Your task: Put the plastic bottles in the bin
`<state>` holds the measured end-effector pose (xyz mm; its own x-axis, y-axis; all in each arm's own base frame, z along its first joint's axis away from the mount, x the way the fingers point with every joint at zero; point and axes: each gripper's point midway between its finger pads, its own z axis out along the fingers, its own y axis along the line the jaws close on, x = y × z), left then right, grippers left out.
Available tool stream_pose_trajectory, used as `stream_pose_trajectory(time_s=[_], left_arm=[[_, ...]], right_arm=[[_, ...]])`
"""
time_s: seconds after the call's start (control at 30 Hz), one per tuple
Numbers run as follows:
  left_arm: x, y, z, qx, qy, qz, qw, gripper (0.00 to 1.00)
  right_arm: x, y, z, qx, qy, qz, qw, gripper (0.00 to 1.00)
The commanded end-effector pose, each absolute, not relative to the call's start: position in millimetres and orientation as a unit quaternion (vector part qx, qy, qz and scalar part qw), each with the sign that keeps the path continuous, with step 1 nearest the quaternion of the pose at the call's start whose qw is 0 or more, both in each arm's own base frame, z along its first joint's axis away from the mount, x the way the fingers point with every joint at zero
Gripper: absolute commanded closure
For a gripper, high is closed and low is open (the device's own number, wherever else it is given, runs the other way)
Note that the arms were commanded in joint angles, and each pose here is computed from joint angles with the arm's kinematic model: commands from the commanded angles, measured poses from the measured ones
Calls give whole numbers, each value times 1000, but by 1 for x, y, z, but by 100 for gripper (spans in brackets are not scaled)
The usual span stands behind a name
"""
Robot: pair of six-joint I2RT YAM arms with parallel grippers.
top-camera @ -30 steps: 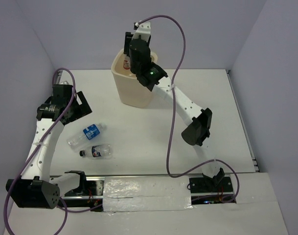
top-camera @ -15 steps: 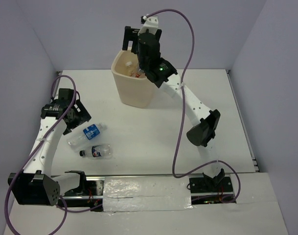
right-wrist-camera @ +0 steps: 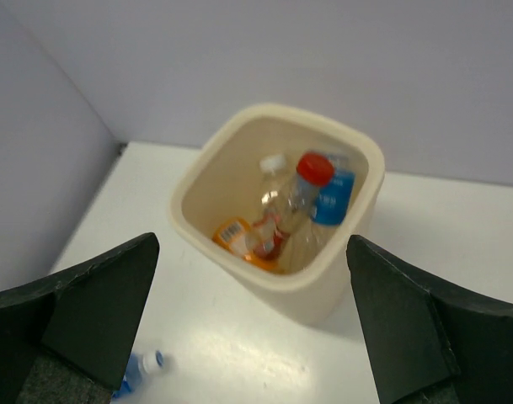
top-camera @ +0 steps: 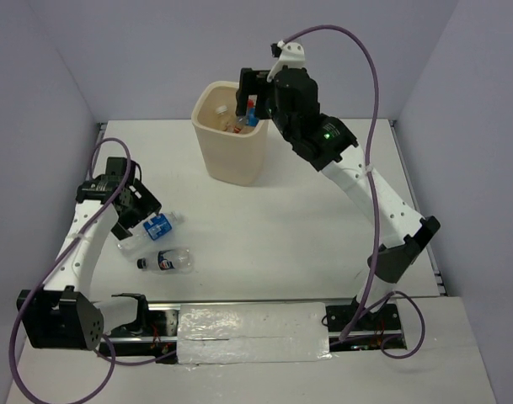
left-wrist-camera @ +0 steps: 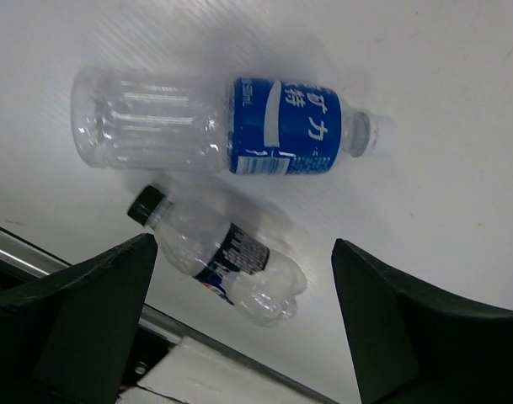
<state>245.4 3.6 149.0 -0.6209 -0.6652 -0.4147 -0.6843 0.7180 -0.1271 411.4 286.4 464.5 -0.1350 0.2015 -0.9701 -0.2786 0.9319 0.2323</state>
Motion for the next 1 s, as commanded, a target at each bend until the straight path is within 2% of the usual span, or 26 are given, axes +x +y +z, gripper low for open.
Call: stream_pose_trajectory(time_s=[0.0, 0.07, 0.27, 0.37, 0.6, 0.97], left_arm=[[234, -14, 161, -428, 876, -36, 220, 1], [213, -14, 153, -453, 871, -25, 191, 1], [183, -52, 121, -537, 832, -100, 100, 1], [166, -54, 99, -576, 812, -80, 55, 1], [183, -54, 85, -597, 792, -98, 81, 1], [189, -57, 58, -618, 777, -101, 65, 1]], right_arm=[[390, 283, 436, -49, 762, 184, 619, 0], [381, 278, 431, -51, 766, 191, 612, 0], [369, 278, 413, -63, 782, 197, 588, 0], [365, 275, 405, -65, 791, 193, 578, 0], [355, 265, 394, -71, 798, 181, 570, 0], [348, 266, 368, -82, 817, 182, 541, 0]])
